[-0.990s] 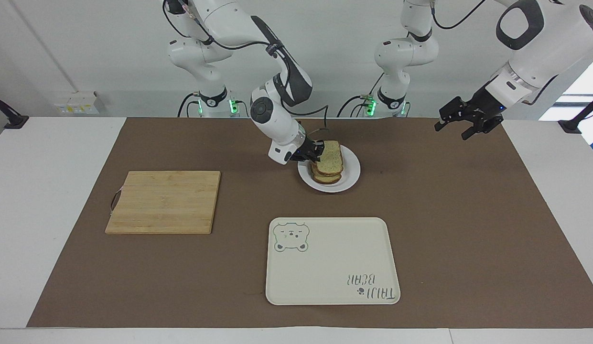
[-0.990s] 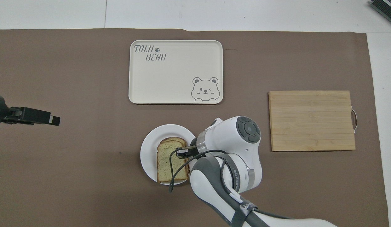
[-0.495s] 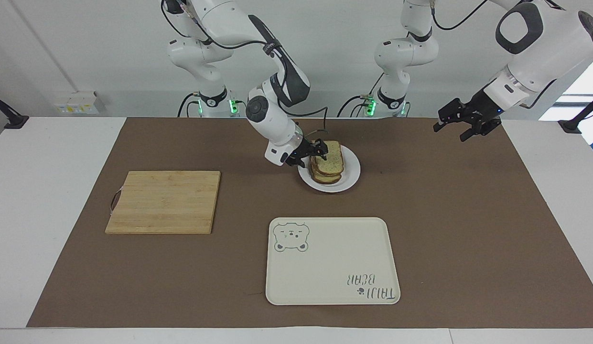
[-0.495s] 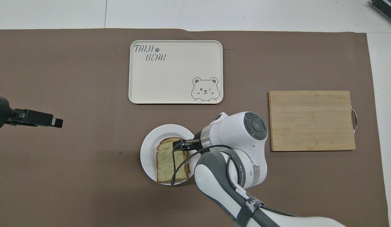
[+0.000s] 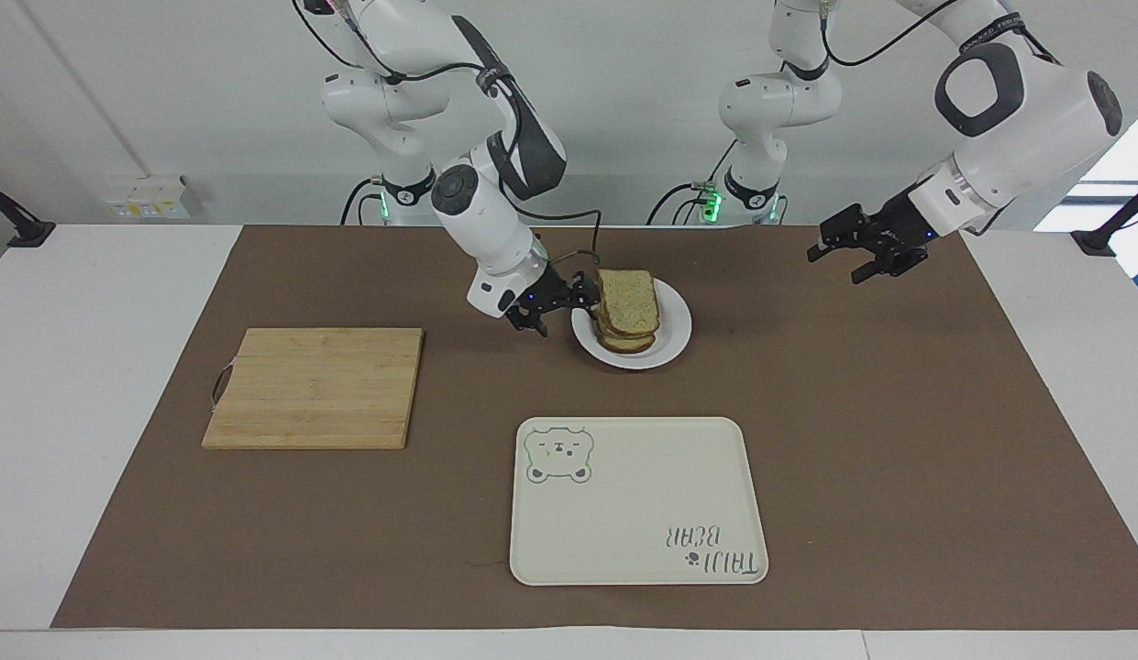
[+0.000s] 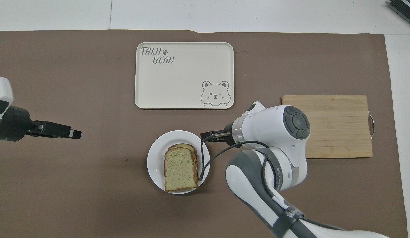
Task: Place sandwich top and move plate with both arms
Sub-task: 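Withdraw the right gripper while the left gripper reaches the plate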
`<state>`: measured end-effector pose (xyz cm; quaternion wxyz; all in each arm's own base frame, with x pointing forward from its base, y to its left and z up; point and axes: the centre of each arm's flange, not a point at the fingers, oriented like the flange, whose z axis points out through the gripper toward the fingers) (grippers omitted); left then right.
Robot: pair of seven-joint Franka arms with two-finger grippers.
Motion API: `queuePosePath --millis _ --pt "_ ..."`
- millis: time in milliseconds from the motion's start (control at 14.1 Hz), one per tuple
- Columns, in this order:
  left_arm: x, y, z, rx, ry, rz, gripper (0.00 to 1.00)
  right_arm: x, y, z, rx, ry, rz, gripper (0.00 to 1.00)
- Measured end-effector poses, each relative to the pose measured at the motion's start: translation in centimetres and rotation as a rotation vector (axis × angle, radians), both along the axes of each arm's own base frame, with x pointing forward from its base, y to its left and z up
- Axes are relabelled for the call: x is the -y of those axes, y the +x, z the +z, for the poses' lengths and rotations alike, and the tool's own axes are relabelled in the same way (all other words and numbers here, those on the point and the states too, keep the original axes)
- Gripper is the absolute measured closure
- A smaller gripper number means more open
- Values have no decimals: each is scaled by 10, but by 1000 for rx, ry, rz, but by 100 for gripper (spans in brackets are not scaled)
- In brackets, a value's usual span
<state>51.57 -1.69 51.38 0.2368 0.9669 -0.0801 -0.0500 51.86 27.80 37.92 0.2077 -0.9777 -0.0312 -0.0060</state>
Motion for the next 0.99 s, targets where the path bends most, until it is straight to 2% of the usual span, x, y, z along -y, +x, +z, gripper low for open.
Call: queuePosePath --millis 212,495,707,848,990 --pt "11 -4 -29 -15 -22 2 0 37 15 14 46 -56 -16 0" --pt "42 -11 -68 -2 -38 7 0 78 29 37 89 -155 -1 0" --pt "73 -24 -110 14 -43 17 0 101 39 66 78 -207 9 0" --pt "86 -33 -129 1 -63 33 0 108 41 84 62 -213 11 0" --pt "91 -40 -143 -8 -91 70 0 108 38 104 72 -214 8 0"
